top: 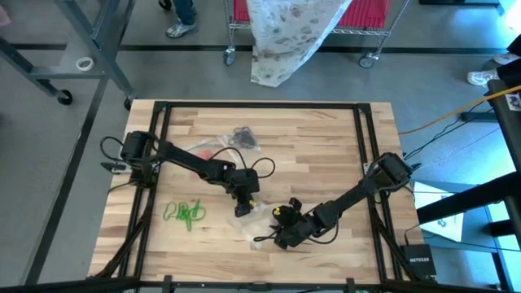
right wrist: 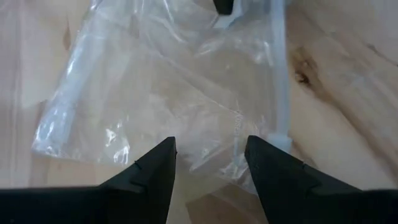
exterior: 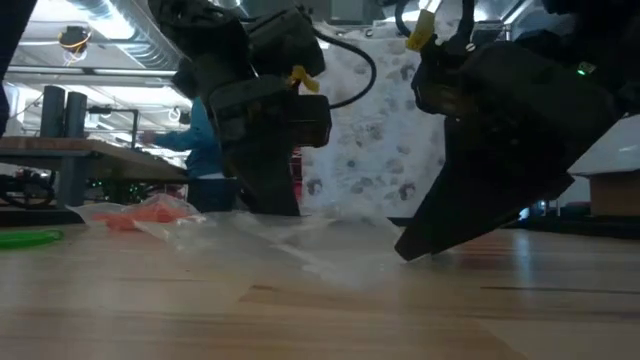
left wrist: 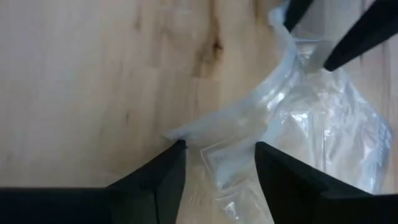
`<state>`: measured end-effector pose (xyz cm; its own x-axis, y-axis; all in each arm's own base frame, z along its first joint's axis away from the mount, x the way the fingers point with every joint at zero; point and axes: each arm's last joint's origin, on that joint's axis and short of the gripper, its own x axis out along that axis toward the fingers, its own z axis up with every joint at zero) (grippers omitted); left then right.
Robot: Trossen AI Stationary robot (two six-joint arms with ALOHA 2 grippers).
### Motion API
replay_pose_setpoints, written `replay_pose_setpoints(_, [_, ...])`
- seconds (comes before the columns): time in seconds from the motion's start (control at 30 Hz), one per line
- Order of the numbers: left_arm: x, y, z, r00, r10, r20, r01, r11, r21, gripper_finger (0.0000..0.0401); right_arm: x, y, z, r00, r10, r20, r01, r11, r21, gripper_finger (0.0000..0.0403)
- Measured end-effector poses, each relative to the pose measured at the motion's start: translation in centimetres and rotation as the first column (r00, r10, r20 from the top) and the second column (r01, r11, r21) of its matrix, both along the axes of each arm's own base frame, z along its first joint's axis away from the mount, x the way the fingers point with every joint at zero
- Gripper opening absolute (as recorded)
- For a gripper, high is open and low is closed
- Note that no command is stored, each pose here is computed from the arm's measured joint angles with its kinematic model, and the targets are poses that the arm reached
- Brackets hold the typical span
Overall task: Sort rubber bands
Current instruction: Open the transparent zip bag
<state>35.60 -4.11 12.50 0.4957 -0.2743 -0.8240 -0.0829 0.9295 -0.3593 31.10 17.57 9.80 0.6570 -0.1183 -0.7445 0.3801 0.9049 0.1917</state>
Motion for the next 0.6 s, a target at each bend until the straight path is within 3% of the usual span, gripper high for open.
replay_pose_setpoints(0.13, [0.1,-0.5,0.0,0.999,-0.023,0.032,0.022,0.999,0.042,0.0139,0.0,0.0,-0.1,1.000,0.007,0.001,-0.007,1.000,-0.021,0.0193])
replay_pose_setpoints(0.3, [0.0,-0.8,0.0,0.998,-0.053,0.036,0.050,0.996,0.069,0.0020,0.0,-0.1,-0.1,1.000,0.007,0.001,-0.007,1.000,-0.024,0.0193])
replay_pose_setpoints(0.47, [-1.2,-1.1,2.5,1.000,-0.014,0.023,0.010,0.985,0.174,0.0003,0.2,0.1,0.5,0.999,0.052,-0.017,-0.053,0.996,-0.068,0.0193])
replay_pose_setpoints(0.6, [-3.1,-1.9,6.9,0.996,-0.001,0.088,-0.024,0.961,0.276,0.0001,0.3,0.6,4.2,0.994,0.105,-0.016,-0.106,0.991,-0.079,0.0193])
